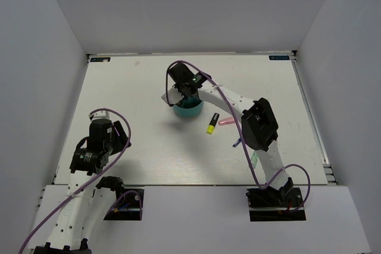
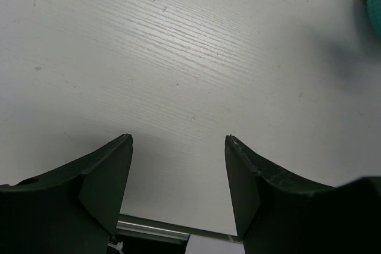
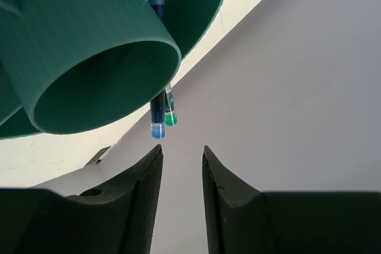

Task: Sort the stationery into containers
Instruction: Place the stationery into the container, then grab a piece of stationery with the left arm

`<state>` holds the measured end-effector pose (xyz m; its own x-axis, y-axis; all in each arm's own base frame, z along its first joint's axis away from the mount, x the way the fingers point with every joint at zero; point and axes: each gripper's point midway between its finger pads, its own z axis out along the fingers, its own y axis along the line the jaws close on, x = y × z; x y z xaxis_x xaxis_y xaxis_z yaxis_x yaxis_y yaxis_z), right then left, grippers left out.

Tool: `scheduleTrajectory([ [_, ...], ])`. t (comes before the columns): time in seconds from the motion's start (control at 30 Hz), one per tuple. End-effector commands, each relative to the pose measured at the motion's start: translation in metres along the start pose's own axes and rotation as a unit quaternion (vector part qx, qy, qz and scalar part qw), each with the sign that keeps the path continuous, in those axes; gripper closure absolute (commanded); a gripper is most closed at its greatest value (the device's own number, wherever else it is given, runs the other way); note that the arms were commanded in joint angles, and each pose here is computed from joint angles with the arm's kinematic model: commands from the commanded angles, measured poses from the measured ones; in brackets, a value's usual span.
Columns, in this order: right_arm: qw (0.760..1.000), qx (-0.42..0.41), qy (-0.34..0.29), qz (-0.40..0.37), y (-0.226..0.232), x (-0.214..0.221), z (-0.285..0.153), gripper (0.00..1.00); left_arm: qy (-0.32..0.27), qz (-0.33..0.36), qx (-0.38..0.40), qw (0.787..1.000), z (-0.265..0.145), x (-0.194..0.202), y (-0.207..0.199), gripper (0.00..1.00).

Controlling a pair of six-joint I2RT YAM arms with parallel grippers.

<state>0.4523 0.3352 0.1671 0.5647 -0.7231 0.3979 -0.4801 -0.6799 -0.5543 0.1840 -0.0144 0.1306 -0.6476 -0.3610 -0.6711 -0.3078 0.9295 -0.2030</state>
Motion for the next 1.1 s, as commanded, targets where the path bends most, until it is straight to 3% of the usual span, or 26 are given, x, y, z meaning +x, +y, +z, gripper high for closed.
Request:
scheduleTrajectory([
  [0.0, 0.977, 0.037, -0.015, -0.209, -0.036, -0.008, -0.048, 0.63, -0.007, 0.001, 0.012, 1.000, -0.001, -0.004, -0.004, 0.26],
  [0.03, 0.986, 0.059, -0.016, -0.157, -0.042, 0.002, -0.074, 0.61, -0.012, 0.002, 0.021, 1.000, -0.002, -0.005, -0.007, 0.30],
  [0.07, 0.994, 0.059, -0.029, -0.089, -0.035, 0.004, -0.083, 0.51, -0.005, 0.006, 0.042, 0.999, -0.001, -0.003, -0.014, 0.36],
  [0.1, 0.994, 0.090, -0.038, -0.038, -0.042, 0.012, -0.117, 0.47, -0.016, 0.014, 0.084, 0.996, -0.003, -0.008, -0.029, 0.54],
  [0.13, 0.988, 0.088, -0.064, 0.105, -0.031, 0.011, -0.124, 0.46, -0.014, 0.024, 0.101, 0.995, -0.002, -0.005, -0.034, 0.68],
  [0.17, 0.981, 0.075, -0.089, 0.155, -0.020, 0.007, -0.133, 0.46, 0.003, 0.032, 0.134, 0.990, -0.003, 0.002, -0.045, 0.78],
  [0.2, 0.965, 0.092, -0.100, 0.224, -0.018, 0.022, -0.160, 0.52, 0.019, 0.040, 0.164, 0.985, -0.003, 0.006, -0.056, 0.92],
  [0.23, 0.955, 0.070, -0.098, 0.270, -0.001, 0.024, -0.160, 0.59, 0.026, 0.048, 0.180, 0.982, -0.004, 0.008, -0.063, 0.96],
  [0.27, 0.918, 0.033, -0.079, 0.387, 0.030, 0.023, -0.154, 0.67, 0.039, 0.054, 0.208, 0.976, -0.009, 0.009, -0.074, 0.99],
  [0.3, 0.899, 0.046, -0.073, 0.429, 0.038, 0.036, -0.172, 0.93, 0.055, 0.055, 0.227, 0.971, -0.010, 0.010, -0.083, 1.00],
  [0.33, 0.867, 0.037, -0.057, 0.494, 0.053, 0.040, -0.171, 1.00, 0.067, 0.069, 0.248, 0.964, -0.011, 0.013, -0.095, 0.98],
  [0.4, 0.804, -0.007, -0.052, 0.592, 0.101, 0.036, -0.172, 1.00, 0.062, 0.082, 0.271, 0.957, -0.018, 0.000, -0.115, 0.88],
  [0.47, 0.763, -0.060, -0.032, 0.642, 0.148, 0.035, -0.153, 1.00, 0.071, 0.136, 0.292, 0.944, -0.024, 0.004, -0.146, 0.67],
  [0.5, 0.716, -0.071, -0.054, 0.693, 0.152, 0.028, -0.159, 1.00, 0.056, 0.170, 0.301, 0.937, -0.033, -0.001, -0.163, 0.59],
  [0.53, 0.693, -0.089, -0.036, 0.714, 0.171, 0.030, -0.151, 1.00, 0.077, 0.194, 0.267, 0.941, -0.015, 0.007, -0.169, 0.48],
  [0.57, 0.644, -0.124, -0.042, 0.754, 0.185, 0.023, -0.147, 0.99, 0.071, 0.250, 0.303, 0.917, -0.035, 0.014, -0.199, 0.41],
  [0.6, 0.624, -0.137, -0.041, 0.768, 0.195, 0.021, -0.142, 0.58, 0.048, 0.264, 0.302, 0.915, -0.041, 0.001, -0.215, 0.35],
  [0.67, 0.559, -0.140, -0.028, 0.817, 0.209, 0.041, -0.131, 0.31, 0.077, 0.327, 0.285, 0.898, -0.029, 0.022, -0.248, 0.27],
  [0.7, 0.516, -0.166, -0.046, 0.839, 0.217, 0.036, -0.129, 0.23, 0.048, 0.324, 0.297, 0.897, -0.042, -0.001, -0.274, 0.27],
  [0.73, 0.499, -0.166, -0.049, 0.849, 0.219, 0.040, -0.128, 0.26, 0.086, 0.349, 0.268, 0.894, -0.013, 0.021, -0.283, 0.27],
  [0.77, 0.461, -0.182, -0.050, 0.867, 0.229, 0.041, -0.124, 0.37, 0.092, 0.359, 0.269, 0.889, -0.011, 0.028, -0.293, 0.30],
  [0.8, 0.425, -0.177, -0.056, 0.886, 0.231, 0.052, -0.123, 0.57, 0.107, 0.366, 0.263, 0.886, 0.003, 0.039, -0.301, 0.34],
  [0.83, 0.400, -0.174, -0.064, 0.897, 0.230, 0.056, -0.122, 1.00, 0.098, 0.362, 0.272, 0.886, 0.005, 0.031, -0.326, 0.48],
  [0.93, 0.324, -0.186, -0.080, 0.924, 0.242, 0.068, -0.120, 1.00, 0.089, 0.360, 0.284, 0.884, 0.014, 0.024, -0.366, 0.63],
  [1.0, 0.277, -0.190, -0.093, 0.937, 0.248, 0.073, -0.117, 0.92, 0.103, 0.371, 0.269, 0.883, 0.040, 0.036, -0.383, 0.64],
  [1.07, 0.267, -0.173, -0.095, 0.943, 0.255, 0.080, -0.114, 0.76, 0.103, 0.372, 0.261, 0.885, 0.059, 0.038, -0.402, 0.51],
])
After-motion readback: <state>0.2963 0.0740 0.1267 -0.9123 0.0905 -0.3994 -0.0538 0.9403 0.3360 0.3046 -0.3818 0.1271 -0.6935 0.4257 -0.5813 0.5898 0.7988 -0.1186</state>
